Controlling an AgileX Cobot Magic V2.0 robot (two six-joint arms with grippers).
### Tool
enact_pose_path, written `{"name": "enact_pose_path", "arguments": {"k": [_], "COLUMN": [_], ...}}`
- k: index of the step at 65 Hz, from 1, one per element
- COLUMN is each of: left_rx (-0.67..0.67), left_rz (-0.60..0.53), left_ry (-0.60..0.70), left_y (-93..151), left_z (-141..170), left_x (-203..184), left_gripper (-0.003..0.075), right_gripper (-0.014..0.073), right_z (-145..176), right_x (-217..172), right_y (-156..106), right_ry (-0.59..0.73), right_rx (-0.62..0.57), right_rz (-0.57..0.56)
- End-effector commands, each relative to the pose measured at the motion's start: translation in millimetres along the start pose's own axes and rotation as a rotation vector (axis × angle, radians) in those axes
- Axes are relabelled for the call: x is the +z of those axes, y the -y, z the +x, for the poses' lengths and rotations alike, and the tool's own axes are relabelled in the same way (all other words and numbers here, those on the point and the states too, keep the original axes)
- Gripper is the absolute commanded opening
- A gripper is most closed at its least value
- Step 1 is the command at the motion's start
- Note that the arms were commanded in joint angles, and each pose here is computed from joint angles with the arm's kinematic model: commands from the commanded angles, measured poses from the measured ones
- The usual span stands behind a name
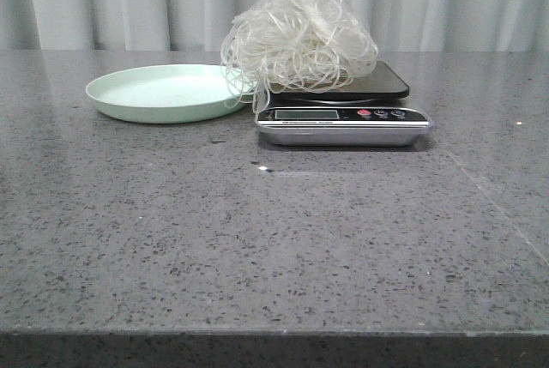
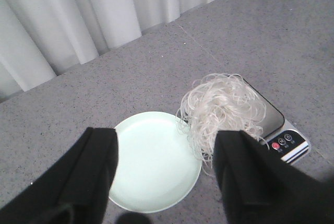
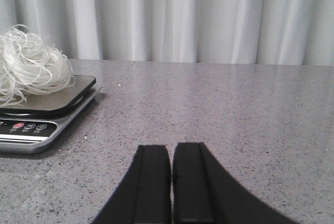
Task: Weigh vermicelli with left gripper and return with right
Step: 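Release the vermicelli onto the scale and raise the left gripper away, then lower the right gripper onto the vermicelli on the scale and grasp it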
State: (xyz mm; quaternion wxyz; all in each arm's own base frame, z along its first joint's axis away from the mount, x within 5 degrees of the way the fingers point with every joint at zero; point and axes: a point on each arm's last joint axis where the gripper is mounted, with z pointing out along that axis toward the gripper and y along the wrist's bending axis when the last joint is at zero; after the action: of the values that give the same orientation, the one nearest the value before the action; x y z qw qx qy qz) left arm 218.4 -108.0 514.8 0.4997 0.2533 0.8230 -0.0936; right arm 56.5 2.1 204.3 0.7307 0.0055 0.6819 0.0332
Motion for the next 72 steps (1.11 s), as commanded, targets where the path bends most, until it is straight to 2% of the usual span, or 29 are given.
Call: {"name": "enact_pose_path", "arguments": {"k": [1, 18, 29, 33, 38, 43, 47, 56, 72], "left_rx": [-0.011, -0.056, -0.066, -0.066, -0.075, -0.074, -0.073, -0.072, -0.074], "left_rz": [-0.016, -0.002, -0.007, -0.01, -0.009, -0.014, -0.016, -0.019, -0.02], "left_ry": [0.212, 0.359, 0.399, 0.418, 0.458, 0.495, 0.515, 0.543, 0.534], "left_y": [5, 22, 30, 32, 35, 37, 39, 41, 41], "left_z": [20, 120, 183, 203, 224, 240, 251, 267, 273], "left_x": [-50, -86, -92, -94, -97, -100, -102, -103, -97], "left_gripper": [0.0438, 0.0438, 0.0433, 0.0392, 0.0265, 0.0113, 0.0143, 0.0127, 0.0127], "right_gripper": [0.0191, 0.0191, 0.0191, 0.0191, 0.0191, 0.0191, 0.0191, 0.0191, 0.0191], "right_z": [-11, -11, -11, -11, -11, -11, -11, -11, -11], "right_x": [-2, -2, -2, -2, -2, -2, -2, -2, -2], "right_y": [0, 0, 0, 0, 0, 0, 0, 0, 0], "right_ry": [0.106, 0.106, 0.106, 0.106, 0.106, 0.106, 0.106, 0.105, 0.105], "right_rx": [-0.008, -0.008, -0.008, -0.008, -0.008, -0.008, -0.008, -0.008, -0.008], "right_rz": [0.006, 0.006, 0.006, 0.006, 0.006, 0.006, 0.006, 0.006, 0.006]}}
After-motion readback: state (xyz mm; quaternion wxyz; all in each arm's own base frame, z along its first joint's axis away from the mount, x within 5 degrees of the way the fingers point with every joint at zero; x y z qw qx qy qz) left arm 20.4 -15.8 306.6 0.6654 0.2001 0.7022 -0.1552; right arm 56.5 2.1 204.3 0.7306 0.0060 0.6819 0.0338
